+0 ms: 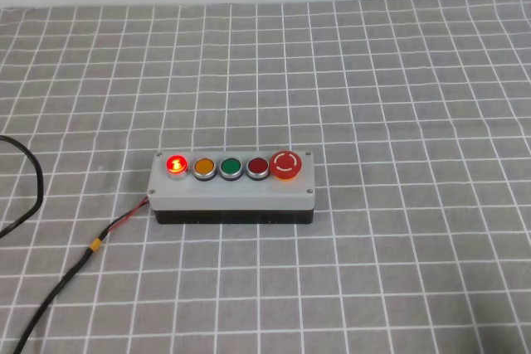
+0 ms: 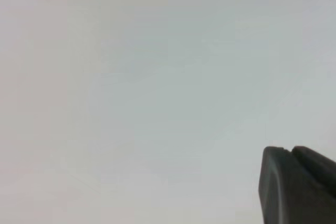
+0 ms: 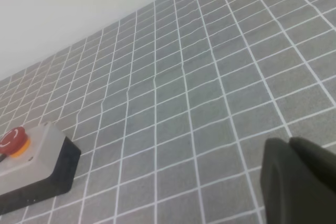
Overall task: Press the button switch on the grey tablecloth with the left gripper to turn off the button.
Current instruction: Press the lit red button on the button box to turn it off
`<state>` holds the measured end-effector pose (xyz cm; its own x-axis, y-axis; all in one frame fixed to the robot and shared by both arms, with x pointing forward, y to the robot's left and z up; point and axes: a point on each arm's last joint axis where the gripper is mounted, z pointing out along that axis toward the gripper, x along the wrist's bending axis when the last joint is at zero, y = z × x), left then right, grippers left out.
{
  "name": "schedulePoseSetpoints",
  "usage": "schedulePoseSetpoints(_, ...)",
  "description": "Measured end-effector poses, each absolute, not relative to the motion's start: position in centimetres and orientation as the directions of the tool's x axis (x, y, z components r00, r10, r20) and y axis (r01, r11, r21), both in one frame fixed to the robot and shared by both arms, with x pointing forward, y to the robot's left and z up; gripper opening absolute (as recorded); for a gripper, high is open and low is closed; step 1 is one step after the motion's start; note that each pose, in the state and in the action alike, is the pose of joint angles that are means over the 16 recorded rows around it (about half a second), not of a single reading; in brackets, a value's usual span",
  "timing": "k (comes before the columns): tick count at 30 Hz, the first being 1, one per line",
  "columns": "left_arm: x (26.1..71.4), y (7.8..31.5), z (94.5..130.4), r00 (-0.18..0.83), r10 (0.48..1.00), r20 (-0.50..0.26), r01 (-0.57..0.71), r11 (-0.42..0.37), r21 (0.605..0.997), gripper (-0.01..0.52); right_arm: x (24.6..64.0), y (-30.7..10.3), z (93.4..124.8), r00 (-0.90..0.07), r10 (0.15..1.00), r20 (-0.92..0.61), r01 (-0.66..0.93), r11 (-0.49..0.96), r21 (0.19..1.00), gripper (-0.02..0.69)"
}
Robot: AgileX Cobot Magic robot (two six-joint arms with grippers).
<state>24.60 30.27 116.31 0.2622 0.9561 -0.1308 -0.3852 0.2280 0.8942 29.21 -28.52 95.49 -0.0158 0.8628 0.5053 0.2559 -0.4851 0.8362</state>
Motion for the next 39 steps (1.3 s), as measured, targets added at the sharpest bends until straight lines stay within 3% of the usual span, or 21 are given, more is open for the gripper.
schedulePoseSetpoints(4,26.2,30.3,117.1,0.2,0.969,-0.143,-0.233,0.189,0.954,-0.004,29.2,-28.5,95.5,-0.016,0.863,0.505,0.256,-0.485,0.836,-0.017)
schedulePoseSetpoints(8,28.6,29.8,116.8,0.163,0.975,-0.153,-0.071,0.166,0.984,-0.004,29.2,-28.5,95.5,-0.016,0.863,0.505,0.256,-0.485,0.836,-0.017)
schedulePoseSetpoints(13,31.6,29.0,115.8,0.139,0.977,-0.162,0.112,0.147,0.983,-0.004,29.2,-28.5,95.5,-0.016,0.863,0.505,0.256,-0.485,0.836,-0.017)
schedulePoseSetpoints(17,34.0,28.3,115.1,0.129,0.981,-0.146,0.271,0.107,0.957,-0.004,29.2,-28.5,95.5,-0.016,0.863,0.505,0.256,-0.485,0.836,-0.017)
schedulePoseSetpoints(22,37.2,27.2,114.7,0.146,0.984,-0.1,0.479,0.018,0.878,-0.004,29.2,-28.5,95.5,-0.016,0.863,0.505,0.256,-0.485,0.836,-0.017)
schedulePoseSetpoints(27,40.9,25.7,114.4,0.212,0.975,-0.065,0.66,-0.094,0.746,-0.004,29.2,-28.5,95.5,-0.016,0.863,0.505,0.256,-0.485,0.836,-0.017)
schedulePoseSetpoints(34,46.6,23.5,112.9,0.296,0.95,-0.097,0.809,-0.195,0.554,-0.004,29.2,-28.5,95.5,-0.016,0.863,0.505,0.256,-0.485,0.836,-0.017)
schedulePoseSetpoints(39,50.3,22.0,110.9,0.322,0.937,-0.134,0.86,-0.231,0.454,-0.004,29.2,-28.5,95.5,-0.016,0.863,0.505,0.256,-0.485,0.836,-0.017)
